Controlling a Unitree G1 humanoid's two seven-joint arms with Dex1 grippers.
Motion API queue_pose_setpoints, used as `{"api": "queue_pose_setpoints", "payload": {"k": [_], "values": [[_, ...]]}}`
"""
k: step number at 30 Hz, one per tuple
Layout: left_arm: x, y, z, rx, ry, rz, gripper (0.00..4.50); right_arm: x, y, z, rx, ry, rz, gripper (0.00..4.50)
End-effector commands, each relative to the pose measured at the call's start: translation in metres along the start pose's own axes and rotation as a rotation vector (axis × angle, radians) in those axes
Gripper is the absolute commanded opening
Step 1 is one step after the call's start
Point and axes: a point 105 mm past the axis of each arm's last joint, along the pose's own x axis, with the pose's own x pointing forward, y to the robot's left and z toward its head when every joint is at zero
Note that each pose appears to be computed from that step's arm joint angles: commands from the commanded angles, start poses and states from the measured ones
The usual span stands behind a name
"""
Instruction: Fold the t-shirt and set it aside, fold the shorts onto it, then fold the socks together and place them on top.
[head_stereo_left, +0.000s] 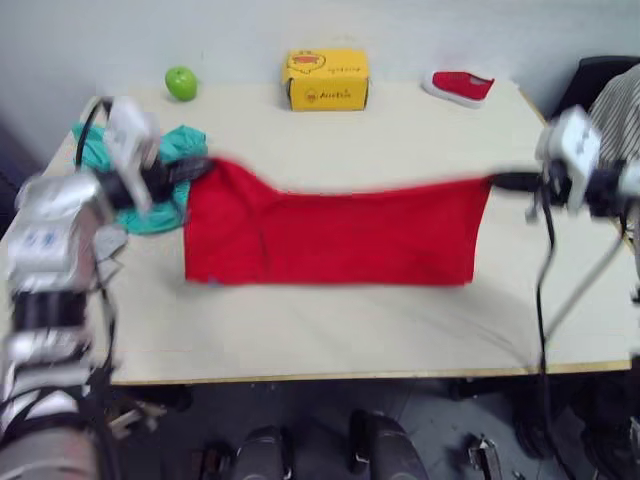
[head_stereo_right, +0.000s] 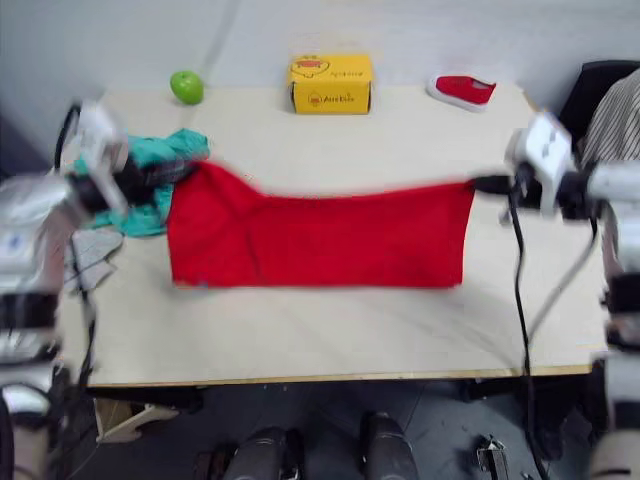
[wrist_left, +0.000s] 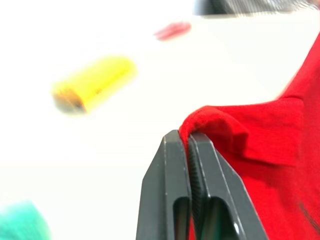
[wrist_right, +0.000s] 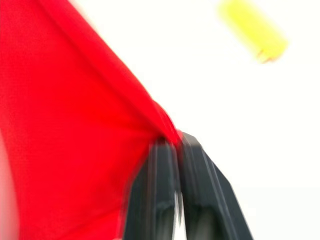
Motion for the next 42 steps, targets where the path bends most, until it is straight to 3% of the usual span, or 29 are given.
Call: {"api": "queue_pose_setpoints", "payload": {"k": [1, 3, 6, 8, 10, 13, 17, 21, 24, 27, 30, 36, 42], "values": [[0.000, 0.077, 0.074, 0.220, -0.164, 0.444, 0.00, -0.013, -0.077, 0.051, -0.134, -0.115, -0.499, 0.02], [-0.016, 0.100, 0.133, 0.235, -0.380, 0.606, 0.00, -0.023, -0.098, 0.084, -0.191, -0.196, -0.647, 0.02], [-0.028, 0.103, 0.172, 0.386, -0.465, 0.649, 0.00, -0.032, -0.108, 0.102, -0.258, -0.233, -0.737, 0.02], [-0.030, 0.091, 0.183, 0.509, -0.493, 0.554, 0.00, -0.032, -0.107, 0.097, -0.315, -0.189, -0.715, 0.02], [-0.024, 0.075, 0.164, 0.592, -0.441, 0.412, 0.00, -0.031, -0.099, 0.080, -0.348, -0.147, -0.661, 0.02], [-0.022, 0.051, 0.097, 0.606, -0.295, 0.189, 0.00, -0.020, -0.068, 0.027, -0.358, -0.044, -0.491, 0.02], [-0.047, 0.009, 0.009, 0.566, -0.112, -0.064, 0.00, -0.014, 0.008, -0.052, -0.354, 0.077, -0.133, 0.02], [-0.085, -0.036, -0.036, 0.445, 0.027, -0.241, 0.00, -0.034, 0.069, -0.097, -0.347, 0.122, 0.125, 0.02], [-0.126, -0.095, -0.063, 0.293, 0.199, -0.430, 0.00, -0.066, 0.110, -0.123, -0.325, 0.178, 0.301, 0.02], [-0.156, -0.139, -0.071, 0.171, 0.319, -0.517, 0.00, -0.091, 0.128, -0.127, -0.283, 0.213, 0.379, 0.02], [-0.172, -0.163, -0.076, 0.126, 0.404, -0.531, 0.00, -0.112, 0.142, -0.128, -0.272, 0.270, 0.470, 0.02], [-0.196, -0.195, -0.080, 0.006, 0.495, -0.575, 0.00, -0.144, 0.165, -0.129, -0.170, 0.381, 0.605, 0.02], [-0.207, -0.202, -0.083, -0.073, 0.569, -0.590, 0.00, -0.176, 0.188, -0.140, -0.033, 0.572, 0.742, 0.02]]}}
